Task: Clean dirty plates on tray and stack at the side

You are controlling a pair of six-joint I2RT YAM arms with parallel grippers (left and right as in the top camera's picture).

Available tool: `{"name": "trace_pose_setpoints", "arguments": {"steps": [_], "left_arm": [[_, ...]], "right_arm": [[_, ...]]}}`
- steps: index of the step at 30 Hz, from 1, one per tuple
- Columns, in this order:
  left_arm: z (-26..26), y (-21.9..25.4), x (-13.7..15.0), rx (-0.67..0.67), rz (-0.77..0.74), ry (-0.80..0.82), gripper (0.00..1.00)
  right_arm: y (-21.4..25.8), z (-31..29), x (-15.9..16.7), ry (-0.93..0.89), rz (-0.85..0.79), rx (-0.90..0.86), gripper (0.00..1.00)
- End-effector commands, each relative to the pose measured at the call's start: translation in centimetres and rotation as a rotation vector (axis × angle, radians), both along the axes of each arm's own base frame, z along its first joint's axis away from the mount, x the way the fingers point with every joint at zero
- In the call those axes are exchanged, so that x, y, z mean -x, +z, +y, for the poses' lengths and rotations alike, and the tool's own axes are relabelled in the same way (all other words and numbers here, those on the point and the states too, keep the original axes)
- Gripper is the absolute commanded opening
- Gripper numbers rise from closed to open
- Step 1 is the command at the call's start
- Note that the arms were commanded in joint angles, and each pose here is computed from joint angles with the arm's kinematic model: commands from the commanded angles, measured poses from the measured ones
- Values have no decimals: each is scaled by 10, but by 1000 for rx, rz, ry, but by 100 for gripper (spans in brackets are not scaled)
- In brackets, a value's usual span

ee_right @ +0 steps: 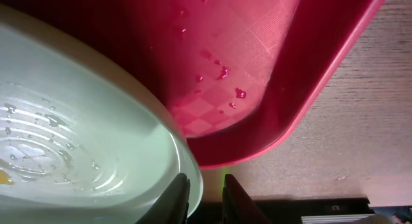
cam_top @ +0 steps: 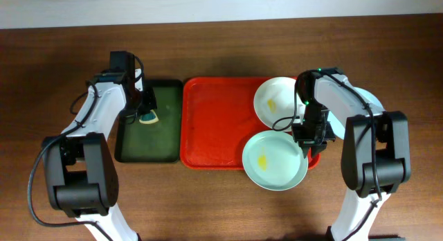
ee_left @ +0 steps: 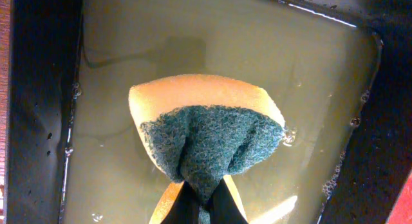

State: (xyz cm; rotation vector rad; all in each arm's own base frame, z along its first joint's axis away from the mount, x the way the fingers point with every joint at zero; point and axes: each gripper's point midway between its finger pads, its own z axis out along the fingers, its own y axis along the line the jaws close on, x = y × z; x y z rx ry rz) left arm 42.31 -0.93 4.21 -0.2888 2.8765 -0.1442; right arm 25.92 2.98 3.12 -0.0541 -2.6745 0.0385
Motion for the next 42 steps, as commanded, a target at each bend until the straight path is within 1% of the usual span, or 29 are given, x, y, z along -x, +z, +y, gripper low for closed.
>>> {"name": "trace_pose_setpoints", "arguments": {"steps": [1, 2, 4, 5, 9, 11, 15, 17, 21, 24, 27, 29, 34, 36, 37, 39, 40, 41, 42], "left_arm": [[-1, -5, 3, 3, 12, -18, 0], [-1, -5, 3, 3, 12, -18, 0], [-1, -5, 3, 3, 13, -18, 0], [-1, -5, 3, 3, 12, -18, 0], [-1, -5, 3, 3, 12, -18, 1], [-1, -5, 3, 3, 12, -18, 1], [-1, -5, 3, 3, 12, -18, 1], [-1, -5, 3, 3, 12, -18, 1], [-1, -5, 3, 3, 12, -18, 1], [-1, -5, 3, 3, 12, -18, 1], [-2, -5, 3, 4, 12, -19, 0], [-2, -5, 3, 4, 12, -19, 1], [-2, -5, 3, 4, 12, -19, 0], [-1, -5, 3, 3, 12, -18, 0], [-1, -5, 3, 3, 12, -18, 0], [-1, -5, 3, 3, 12, -18, 0], [-1, -5, 3, 3, 12, -18, 0], [-1, -5, 3, 3, 12, -18, 0], [-1, -5, 3, 3, 12, -18, 0]], "right_arm": [[1, -2, 4, 0, -14, 12, 19], [1, -1, 4, -2, -13, 9, 17], [1, 3, 5, -12, -9, -11, 15], [1, 3, 7, -13, -4, -14, 13], [-2, 8, 13, -28, 17, -42, 10], [-4, 13, 14, -41, 18, -66, 4], [-3, 39, 10, -94, 8, -193, 4], [-3, 51, 8, -92, 0, -233, 4], [-2, 108, -3, -58, -66, -413, 4], [-8, 136, -17, -131, -127, -396, 4], [-13, 161, -42, -212, -226, -397, 4], [-15, 168, -56, -256, -281, -394, 4], [-6, 170, -74, -248, -343, -401, 4], [1, 161, -83, -237, -377, -338, 4], [6, 150, -89, -223, -407, -267, 4], [13, 136, -94, -205, -434, -178, 4], [17, 137, -97, -171, -445, -193, 4], [21, 140, -100, -132, -455, -210, 6], [24, 140, -99, -118, -453, -211, 15]]}}
